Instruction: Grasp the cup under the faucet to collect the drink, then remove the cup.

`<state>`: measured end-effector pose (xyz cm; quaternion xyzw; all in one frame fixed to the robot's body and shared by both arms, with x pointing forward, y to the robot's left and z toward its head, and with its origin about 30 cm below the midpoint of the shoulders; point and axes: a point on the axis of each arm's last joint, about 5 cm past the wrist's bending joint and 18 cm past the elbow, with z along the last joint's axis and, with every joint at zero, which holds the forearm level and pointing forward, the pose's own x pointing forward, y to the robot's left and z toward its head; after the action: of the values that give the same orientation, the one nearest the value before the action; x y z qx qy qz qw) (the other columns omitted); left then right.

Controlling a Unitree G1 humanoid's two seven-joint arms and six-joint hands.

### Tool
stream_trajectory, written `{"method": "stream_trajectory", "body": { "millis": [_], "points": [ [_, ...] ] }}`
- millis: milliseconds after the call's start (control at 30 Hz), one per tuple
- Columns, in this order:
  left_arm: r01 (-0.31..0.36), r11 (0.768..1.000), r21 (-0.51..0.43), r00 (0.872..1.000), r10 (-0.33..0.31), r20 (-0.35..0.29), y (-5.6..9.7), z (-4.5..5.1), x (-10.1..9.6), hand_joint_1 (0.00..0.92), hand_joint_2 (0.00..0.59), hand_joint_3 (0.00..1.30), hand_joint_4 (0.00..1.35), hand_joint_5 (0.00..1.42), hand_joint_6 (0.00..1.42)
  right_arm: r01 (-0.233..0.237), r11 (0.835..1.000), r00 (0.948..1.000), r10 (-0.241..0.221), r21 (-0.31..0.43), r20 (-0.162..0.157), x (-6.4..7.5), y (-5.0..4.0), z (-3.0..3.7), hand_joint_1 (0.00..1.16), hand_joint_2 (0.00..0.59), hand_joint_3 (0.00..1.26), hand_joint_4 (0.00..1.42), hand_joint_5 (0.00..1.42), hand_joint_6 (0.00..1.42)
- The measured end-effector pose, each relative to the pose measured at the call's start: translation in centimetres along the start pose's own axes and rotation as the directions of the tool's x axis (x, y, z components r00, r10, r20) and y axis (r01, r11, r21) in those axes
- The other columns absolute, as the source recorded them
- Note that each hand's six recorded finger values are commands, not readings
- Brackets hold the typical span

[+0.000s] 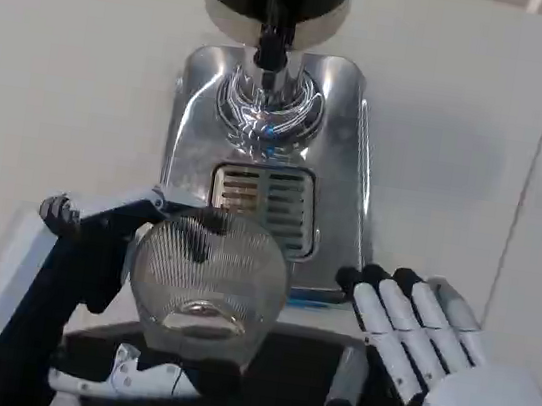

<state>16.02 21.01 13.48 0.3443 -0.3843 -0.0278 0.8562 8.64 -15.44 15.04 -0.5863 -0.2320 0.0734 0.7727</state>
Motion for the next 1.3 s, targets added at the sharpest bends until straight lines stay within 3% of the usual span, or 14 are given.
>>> {"method": "stream_trajectory", "body": {
  "millis": [500,700,800,1000,1300],
  "points": [
    [-0.017,1.000,0.000,1.000,0.017,-0.020,-0.3,-0.56,0.3,0.695,0.047,1.09,1.22,1.41,1.42,0.003,1.000,0.9999,-0.003,0.003,-0.013,0.3,-0.05,-0.05,0.09,0.586,0.00,0.00,0.00,0.00],
    [-0.016,0.999,0.043,0.997,0.019,-0.073,-1.3,-2.06,1.1,0.695,0.047,1.09,1.22,1.41,1.42,0.009,1.000,0.9991,-0.009,0.011,-0.041,0.3,0.02,0.02,0.09,0.586,0.00,0.00,0.00,0.00],
    [-0.055,0.997,0.058,0.993,0.061,-0.100,-2.1,-3.08,2.5,0.695,0.047,1.09,1.22,1.41,1.42,0.007,1.000,0.9977,-0.006,0.020,-0.067,0.2,0.07,0.15,0.09,0.586,0.00,0.00,0.00,0.00],
    [-0.075,0.994,0.078,0.989,0.084,-0.122,-3.6,-4.52,4.4,0.695,0.047,1.09,1.22,1.41,1.42,0.005,1.000,0.9956,-0.004,0.017,-0.093,0.0,-0.16,0.26,0.09,0.586,0.00,0.00,0.00,0.00],
    [-0.098,0.994,0.057,0.979,0.107,-0.172,-5.9,-5.38,6.4,0.695,0.047,1.09,1.22,1.41,1.42,-0.007,1.000,0.9937,0.009,0.010,-0.111,0.3,-0.25,0.21,0.09,0.586,0.00,0.00,0.00,0.00]
  ]
}}
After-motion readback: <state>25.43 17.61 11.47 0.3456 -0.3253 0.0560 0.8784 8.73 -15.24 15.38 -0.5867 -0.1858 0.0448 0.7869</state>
